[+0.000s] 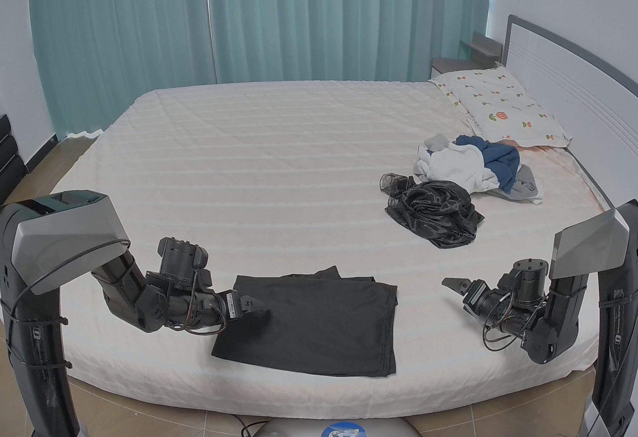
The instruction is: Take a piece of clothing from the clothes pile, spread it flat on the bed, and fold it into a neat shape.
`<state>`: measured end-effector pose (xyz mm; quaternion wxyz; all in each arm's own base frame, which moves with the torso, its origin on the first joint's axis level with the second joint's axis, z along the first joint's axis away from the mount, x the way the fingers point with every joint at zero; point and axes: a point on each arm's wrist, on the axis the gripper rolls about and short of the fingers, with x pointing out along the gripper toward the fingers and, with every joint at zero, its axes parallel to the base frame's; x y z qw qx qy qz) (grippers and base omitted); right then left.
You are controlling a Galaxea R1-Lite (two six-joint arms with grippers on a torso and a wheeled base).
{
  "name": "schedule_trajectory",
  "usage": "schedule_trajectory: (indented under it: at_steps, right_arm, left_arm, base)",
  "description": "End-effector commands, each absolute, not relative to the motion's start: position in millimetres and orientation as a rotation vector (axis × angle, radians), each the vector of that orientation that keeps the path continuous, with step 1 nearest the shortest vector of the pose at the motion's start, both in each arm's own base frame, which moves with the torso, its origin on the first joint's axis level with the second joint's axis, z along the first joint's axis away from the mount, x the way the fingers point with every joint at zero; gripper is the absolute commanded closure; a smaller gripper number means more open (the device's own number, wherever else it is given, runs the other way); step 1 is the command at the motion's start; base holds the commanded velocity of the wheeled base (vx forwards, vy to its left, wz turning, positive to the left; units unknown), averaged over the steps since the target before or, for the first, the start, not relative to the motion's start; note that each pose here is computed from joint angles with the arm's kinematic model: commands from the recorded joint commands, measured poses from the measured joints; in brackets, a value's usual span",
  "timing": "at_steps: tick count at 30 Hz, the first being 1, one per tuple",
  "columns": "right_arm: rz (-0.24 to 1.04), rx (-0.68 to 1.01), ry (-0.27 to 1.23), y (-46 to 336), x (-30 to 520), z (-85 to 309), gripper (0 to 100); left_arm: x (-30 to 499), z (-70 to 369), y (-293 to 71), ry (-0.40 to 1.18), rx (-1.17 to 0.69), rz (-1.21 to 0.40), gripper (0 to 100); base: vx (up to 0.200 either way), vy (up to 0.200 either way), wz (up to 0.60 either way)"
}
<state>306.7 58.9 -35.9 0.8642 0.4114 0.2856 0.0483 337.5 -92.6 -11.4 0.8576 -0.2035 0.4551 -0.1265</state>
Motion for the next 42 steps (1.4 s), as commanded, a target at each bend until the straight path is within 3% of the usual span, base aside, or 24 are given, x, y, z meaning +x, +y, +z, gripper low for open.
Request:
schedule_trajectory:
  at_steps: [1, 34, 35, 42]
  right_arm:
    - [0.106, 0.861, 0.6, 60.4, 306.6, -35.8, 0]
    - [0.116, 0.862, 0.59, 61.5, 309.3, -34.6, 0]
    - [0.12, 0.861, 0.592, 62.9, 309.0, -34.6, 0]
    - [0.121, 0.862, 0.595, 63.3, 308.6, -34.8, 0]
  left_arm:
    - [339.0, -14.9, -94.1, 0.961, -0.431, -0.267, 0]
    - [359.8, -30.3, -98.9, 0.895, -0.424, -0.289, 0]
    - [360.1, -30.0, -99.0, 0.894, -0.425, -0.289, 100]
    - [358.4, -30.1, -98.6, 0.899, -0.427, -0.287, 100]
  base:
    - [0.0, 0.0, 0.0]
    - [0.0, 0.0, 0.0]
    - [0.0, 0.0, 0.0]
    - [0.0, 0.0, 0.0]
